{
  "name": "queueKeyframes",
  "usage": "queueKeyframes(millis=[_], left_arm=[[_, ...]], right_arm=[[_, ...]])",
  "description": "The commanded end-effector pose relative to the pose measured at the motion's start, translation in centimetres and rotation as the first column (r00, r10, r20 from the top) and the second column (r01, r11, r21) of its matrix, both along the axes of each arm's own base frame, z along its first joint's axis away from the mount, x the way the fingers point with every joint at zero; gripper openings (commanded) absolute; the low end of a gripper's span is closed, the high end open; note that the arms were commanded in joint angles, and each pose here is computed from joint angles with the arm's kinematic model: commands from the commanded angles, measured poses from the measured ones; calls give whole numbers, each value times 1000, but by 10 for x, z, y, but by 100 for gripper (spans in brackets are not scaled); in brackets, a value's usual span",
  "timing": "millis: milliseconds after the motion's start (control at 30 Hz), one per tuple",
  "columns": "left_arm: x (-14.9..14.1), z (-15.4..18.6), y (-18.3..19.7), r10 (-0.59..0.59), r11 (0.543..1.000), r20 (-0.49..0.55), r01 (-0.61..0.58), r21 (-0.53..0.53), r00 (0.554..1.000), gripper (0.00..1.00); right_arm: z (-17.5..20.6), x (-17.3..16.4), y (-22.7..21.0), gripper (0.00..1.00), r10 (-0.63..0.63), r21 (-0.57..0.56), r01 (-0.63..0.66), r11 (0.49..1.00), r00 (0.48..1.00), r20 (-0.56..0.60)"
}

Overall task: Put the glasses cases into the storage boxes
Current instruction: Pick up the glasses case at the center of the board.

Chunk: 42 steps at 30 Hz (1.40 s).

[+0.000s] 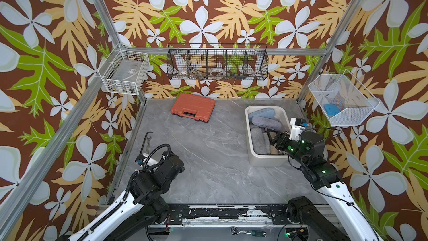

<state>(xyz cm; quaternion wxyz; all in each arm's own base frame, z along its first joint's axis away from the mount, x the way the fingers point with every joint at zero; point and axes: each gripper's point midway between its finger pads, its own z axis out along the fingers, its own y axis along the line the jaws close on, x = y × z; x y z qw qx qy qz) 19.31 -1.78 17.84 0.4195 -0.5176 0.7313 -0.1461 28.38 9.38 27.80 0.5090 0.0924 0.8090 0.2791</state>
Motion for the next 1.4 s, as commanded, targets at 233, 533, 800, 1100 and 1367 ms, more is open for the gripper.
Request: queueKeyframes(millis=[233,533,800,1100,1367], left_arm=[[-11,-74,32,210,946,-364,-283,-160,907,84],[-15,-83,54,308,917,-522,-394,-60,796,96],[-24,-106,62,332,895,-595,-443,-46,732,97],[-17,-140,57,286,904,-639,-422,-67,714,100],[-28,-162,60,308,894,-637,-445,-60,706,95]], right_arm=[[8,-1,4,82,36,-16,-35,999,998,59],[7,-8,-2,88,12,-27,-11,1000,998,68],[12,-11,-3,91,10,-22,-8,1000,996,85],[16,-11,2,99,34,-1,-34,999,995,88],[16,-11,3,99,40,-7,-40,999,995,86]])
